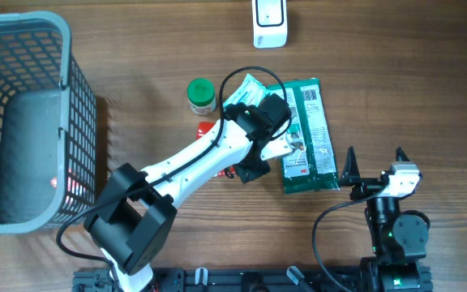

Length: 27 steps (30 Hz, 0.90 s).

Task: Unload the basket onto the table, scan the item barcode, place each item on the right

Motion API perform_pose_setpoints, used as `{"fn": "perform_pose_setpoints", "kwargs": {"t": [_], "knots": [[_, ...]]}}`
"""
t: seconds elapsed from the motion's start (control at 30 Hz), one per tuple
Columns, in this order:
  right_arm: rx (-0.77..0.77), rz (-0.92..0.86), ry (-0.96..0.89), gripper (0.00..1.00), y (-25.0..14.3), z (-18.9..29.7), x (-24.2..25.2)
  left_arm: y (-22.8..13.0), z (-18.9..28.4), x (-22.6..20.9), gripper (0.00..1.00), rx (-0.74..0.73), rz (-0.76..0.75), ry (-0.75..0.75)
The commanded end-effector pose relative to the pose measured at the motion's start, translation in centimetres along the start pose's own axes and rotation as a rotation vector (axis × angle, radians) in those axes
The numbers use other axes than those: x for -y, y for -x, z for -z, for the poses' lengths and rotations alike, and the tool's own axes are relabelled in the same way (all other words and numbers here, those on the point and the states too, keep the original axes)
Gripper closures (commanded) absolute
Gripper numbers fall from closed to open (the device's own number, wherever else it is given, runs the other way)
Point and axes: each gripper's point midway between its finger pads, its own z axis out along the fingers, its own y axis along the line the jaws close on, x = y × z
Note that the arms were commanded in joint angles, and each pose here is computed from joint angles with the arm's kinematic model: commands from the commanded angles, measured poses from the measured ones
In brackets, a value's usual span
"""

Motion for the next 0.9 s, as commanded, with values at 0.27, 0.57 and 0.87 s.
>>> {"fn": "perform_pose_setpoints", "kwargs": {"t": [0.27, 0.57, 0.87], "knots": [[0.007, -0.012, -0.011, 0.00, 0.1, 0.0, 0.1, 0.6, 1.3, -1.6, 0.44, 0.038, 0.036, 0.106], [0.007, -0.012, -0.011, 0.00, 0.2, 0.0, 0.1, -4.4, 25.5, -12.6, 0.31, 0.526, 0.577, 0.745], [0.007, -0.012, -0.011, 0.00, 0.2, 0.0, 0.1, -29.6, 41.6, -13.6, 0.23, 0.996, 1.558, 1.203]]}}
